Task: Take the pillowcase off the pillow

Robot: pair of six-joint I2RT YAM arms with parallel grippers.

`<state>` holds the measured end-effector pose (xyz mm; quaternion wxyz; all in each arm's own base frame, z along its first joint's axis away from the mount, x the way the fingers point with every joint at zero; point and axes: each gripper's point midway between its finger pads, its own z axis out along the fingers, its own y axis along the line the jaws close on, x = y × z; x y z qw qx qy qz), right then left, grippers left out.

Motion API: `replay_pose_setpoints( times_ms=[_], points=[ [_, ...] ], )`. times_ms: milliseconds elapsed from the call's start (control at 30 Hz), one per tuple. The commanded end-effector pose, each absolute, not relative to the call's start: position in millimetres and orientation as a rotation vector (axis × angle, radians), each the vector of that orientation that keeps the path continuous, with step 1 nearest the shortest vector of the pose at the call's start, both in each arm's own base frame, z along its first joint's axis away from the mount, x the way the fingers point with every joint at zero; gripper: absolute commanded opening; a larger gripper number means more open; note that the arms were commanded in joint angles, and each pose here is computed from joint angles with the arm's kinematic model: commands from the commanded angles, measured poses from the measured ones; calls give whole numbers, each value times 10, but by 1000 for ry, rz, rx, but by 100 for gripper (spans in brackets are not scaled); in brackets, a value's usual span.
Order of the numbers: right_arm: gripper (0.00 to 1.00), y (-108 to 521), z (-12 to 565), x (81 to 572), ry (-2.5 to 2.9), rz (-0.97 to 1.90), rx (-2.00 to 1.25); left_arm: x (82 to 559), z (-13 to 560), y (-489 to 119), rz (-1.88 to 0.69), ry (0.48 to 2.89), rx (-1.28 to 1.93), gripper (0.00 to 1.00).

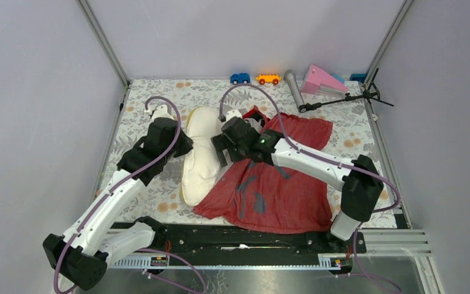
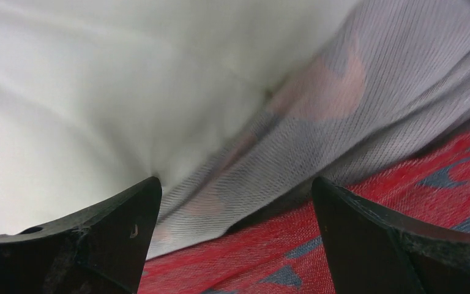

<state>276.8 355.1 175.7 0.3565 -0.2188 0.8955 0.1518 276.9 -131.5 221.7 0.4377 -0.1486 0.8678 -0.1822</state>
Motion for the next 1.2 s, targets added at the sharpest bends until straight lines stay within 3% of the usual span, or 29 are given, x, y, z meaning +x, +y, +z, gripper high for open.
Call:
replay_pose_setpoints(
  times_ms=[0,200,467,667,900,967,1000,1067,1100,1167],
  points=[
    [100,3210,1282,2735,2388,216,-506,2901,2780,-1072,-341,2003,-394,0],
    [100,2248,1007,2819,2420,-196,-393,2916,2778,-927,-240,2019,-412,0],
    [100,1207,1099,2935,2353,-28,88,2999,2621,-392,-212,2008,-633,0],
    [100,1274,1281,2939,2265,119,133,3011,2590,-268,-194,1992,-683,0],
    [99,1804,1449,2898,2249,476,36,3163,2263,-931,-515,2189,-440,1],
    [99,1922,1462,2890,2256,548,23,3186,2113,-1085,-583,2265,-403,8],
    [99,1973,1455,2887,2261,577,15,3174,2052,-1195,-632,2309,-355,18],
    [99,2030,1379,2893,2283,599,14,3144,1902,-1300,-634,2397,-321,63],
    [99,2062,1340,2878,2298,617,7,3127,1853,-1323,-590,2422,-314,92],
    [99,2088,1266,2863,2320,627,1,3107,1865,-1286,-502,2413,-318,99]
  ],
)
